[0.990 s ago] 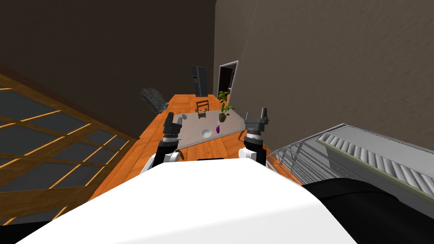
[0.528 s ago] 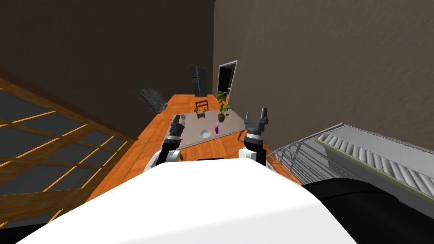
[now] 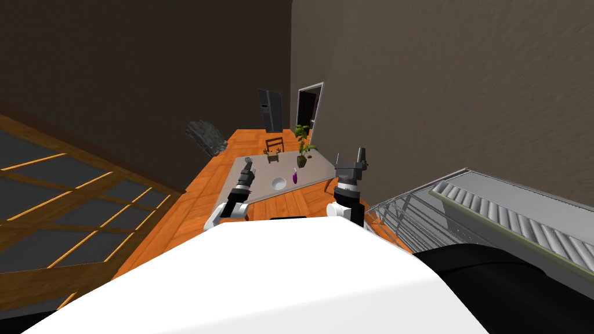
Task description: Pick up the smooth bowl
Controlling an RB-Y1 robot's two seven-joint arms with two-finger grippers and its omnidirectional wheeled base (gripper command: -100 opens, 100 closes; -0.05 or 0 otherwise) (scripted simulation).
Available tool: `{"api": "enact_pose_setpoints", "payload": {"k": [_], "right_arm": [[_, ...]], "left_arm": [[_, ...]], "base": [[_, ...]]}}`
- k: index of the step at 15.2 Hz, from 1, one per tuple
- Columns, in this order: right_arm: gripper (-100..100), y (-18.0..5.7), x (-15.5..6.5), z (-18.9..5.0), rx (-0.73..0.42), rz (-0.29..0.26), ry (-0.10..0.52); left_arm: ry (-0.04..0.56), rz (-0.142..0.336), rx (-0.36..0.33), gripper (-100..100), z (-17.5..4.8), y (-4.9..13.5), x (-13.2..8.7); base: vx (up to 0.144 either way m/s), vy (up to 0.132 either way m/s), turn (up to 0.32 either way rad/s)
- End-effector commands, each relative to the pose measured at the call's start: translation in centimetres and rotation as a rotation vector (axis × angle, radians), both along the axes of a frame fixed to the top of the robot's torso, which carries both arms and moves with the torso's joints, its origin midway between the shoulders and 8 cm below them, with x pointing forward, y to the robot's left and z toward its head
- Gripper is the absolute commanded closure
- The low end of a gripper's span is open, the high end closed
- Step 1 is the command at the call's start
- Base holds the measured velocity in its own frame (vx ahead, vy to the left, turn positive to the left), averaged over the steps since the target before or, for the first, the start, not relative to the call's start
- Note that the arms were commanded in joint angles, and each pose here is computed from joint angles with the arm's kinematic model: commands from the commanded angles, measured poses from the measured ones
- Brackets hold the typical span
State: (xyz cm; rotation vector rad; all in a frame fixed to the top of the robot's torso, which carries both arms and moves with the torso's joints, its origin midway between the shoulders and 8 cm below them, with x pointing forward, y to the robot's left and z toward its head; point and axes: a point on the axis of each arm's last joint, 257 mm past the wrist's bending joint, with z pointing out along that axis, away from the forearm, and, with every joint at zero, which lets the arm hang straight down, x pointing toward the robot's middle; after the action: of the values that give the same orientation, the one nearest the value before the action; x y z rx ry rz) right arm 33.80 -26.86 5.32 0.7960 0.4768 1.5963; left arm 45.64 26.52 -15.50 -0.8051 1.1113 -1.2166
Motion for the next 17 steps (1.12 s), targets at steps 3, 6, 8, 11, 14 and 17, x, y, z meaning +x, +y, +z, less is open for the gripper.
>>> {"api": "enact_pose_setpoints", "payload": {"k": [3,6,8,11,14,17], "right_arm": [[0,0.0,0.0,0.0,0.0,0.0,0.0],[0,0.0,0.0,0.0,0.0,0.0,0.0],[0,0.0,0.0,0.0,0.0,0.0,0.0],[0,0.0,0.0,0.0,0.0,0.0,0.0],[0,0.0,0.0,0.0,0.0,0.0,0.0],[0,0.0,0.0,0.0,0.0,0.0,0.0]], "left_arm": [[0.103,0.024,0.02,-100,-4.0,1.0,1.3],[0.158,0.038,0.03,-100,-6.1,1.5,2.1],[0.215,0.052,0.04,-100,-8.3,2.1,2.8],[0.272,0.066,0.05,-100,-10.5,2.7,3.4],[0.329,0.08,0.058,-100,-12.7,3.2,3.9],[0.384,0.093,0.067,-100,-14.7,3.7,4.3]], "base": [[0.018,-0.037,-0.02],[0.018,-0.042,-0.013],[0.018,-0.036,-0.014],[0.012,-0.031,-0.015],[0.021,-0.037,-0.016],[0.012,-0.026,-0.011]]}}
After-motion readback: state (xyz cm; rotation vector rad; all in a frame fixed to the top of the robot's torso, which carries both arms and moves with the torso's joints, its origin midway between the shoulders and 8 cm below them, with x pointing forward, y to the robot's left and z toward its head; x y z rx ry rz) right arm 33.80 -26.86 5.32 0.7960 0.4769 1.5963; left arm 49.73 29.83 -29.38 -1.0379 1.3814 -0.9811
